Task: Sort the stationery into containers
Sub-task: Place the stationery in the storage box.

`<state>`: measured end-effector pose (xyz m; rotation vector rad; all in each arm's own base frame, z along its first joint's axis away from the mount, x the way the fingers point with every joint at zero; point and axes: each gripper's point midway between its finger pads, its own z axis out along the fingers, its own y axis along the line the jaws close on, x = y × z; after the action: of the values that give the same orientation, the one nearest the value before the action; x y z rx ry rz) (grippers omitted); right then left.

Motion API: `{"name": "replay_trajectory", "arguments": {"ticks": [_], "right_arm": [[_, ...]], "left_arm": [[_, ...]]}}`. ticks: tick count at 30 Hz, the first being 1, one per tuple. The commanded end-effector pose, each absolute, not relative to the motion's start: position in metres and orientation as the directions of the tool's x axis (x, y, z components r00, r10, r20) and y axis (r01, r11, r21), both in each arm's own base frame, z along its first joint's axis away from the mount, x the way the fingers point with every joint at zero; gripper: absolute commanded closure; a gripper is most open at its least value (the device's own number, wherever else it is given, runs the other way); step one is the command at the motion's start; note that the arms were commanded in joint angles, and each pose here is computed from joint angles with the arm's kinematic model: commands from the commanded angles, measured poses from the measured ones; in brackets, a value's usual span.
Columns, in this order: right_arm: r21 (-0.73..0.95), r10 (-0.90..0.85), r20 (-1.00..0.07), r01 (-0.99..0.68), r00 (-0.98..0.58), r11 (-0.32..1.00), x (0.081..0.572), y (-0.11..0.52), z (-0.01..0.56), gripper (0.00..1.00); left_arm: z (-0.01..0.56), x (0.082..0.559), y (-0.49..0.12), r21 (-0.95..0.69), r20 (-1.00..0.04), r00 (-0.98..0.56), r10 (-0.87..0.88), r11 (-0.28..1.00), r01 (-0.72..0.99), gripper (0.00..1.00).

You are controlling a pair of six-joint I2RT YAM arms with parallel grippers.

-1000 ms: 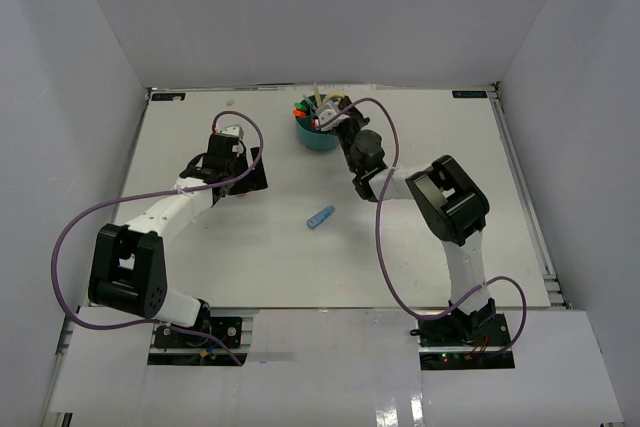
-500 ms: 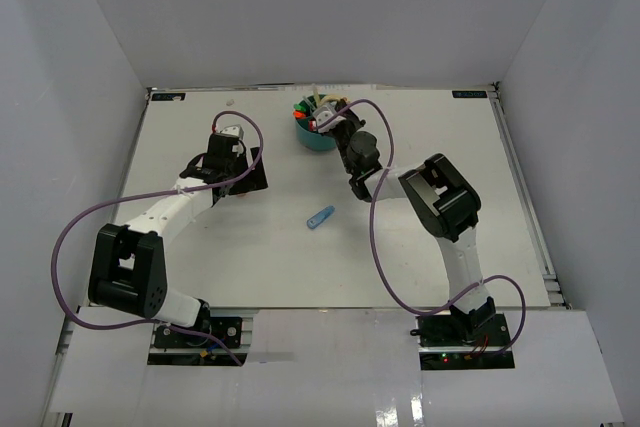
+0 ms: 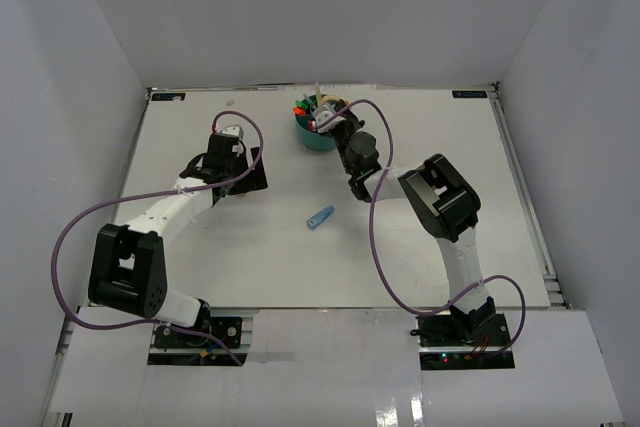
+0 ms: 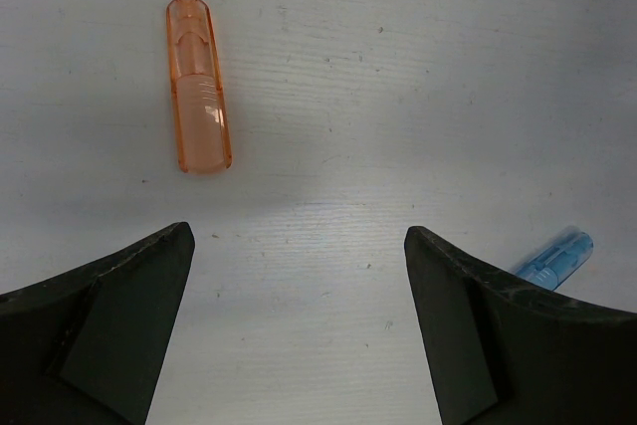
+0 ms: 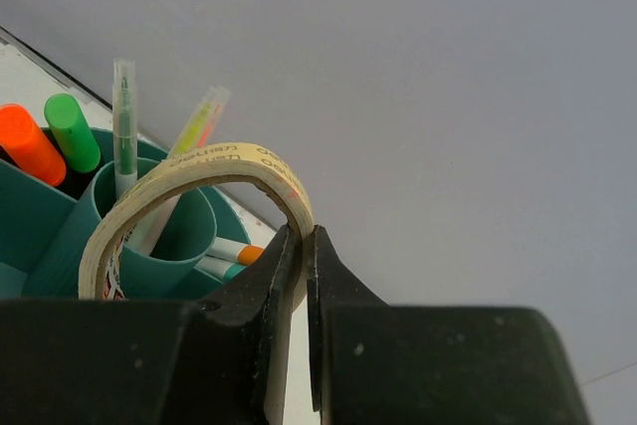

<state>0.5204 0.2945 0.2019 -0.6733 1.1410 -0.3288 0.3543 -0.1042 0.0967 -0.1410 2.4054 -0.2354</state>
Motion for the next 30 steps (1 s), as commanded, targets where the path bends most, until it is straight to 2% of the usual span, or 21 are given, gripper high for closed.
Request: {"name": "replay_trajectory", "arguments": {"ticks": [1,7,11,19,20,23,25,30], "right_arm": [[-0.391,-0.346,-0.682,0.079,0.645,0.917,0.495,0.277,0.302,0.92],[-0.392,-0.342,-0.685,0.07,0.643,0.917,0.499,0.281,0.296,0.91],[-0.389,-0.34,-0.692,0.068,0.636,0.919,0.502,0.279,0.292,0.8],[-0.379,-0.339,-0.699,0.076,0.629,0.922,0.502,0.274,0.291,0.73],[-0.376,-0.338,-0.7,0.079,0.629,0.923,0.502,0.274,0.292,0.67],[-0.371,-0.335,-0.697,0.081,0.633,0.925,0.5,0.273,0.295,0.58],[-0.365,-0.33,-0.697,0.082,0.636,0.928,0.498,0.271,0.299,0.57],[-0.358,-0.337,-0.699,0.1,0.63,0.928,0.494,0.264,0.303,0.46]], "left_arm": [[0.11,0.361,-0.105,-0.227,-0.674,-0.717,-0.178,0.974,-0.028,0.02],[0.11,0.361,-0.105,-0.225,-0.674,-0.717,-0.178,0.974,-0.03,0.02],[0.11,0.361,-0.106,-0.227,-0.674,-0.717,-0.178,0.974,-0.028,0.02],[0.111,0.361,-0.106,-0.228,-0.675,-0.716,-0.178,0.973,-0.027,0.02],[0.111,0.361,-0.106,-0.227,-0.675,-0.716,-0.177,0.974,-0.026,0.02],[0.111,0.361,-0.106,-0.228,-0.675,-0.716,-0.178,0.973,-0.027,0.02],[0.11,0.361,-0.105,-0.226,-0.675,-0.717,-0.176,0.974,-0.027,0.02],[0.111,0.361,-0.106,-0.229,-0.676,-0.715,-0.178,0.973,-0.026,0.02]]}}
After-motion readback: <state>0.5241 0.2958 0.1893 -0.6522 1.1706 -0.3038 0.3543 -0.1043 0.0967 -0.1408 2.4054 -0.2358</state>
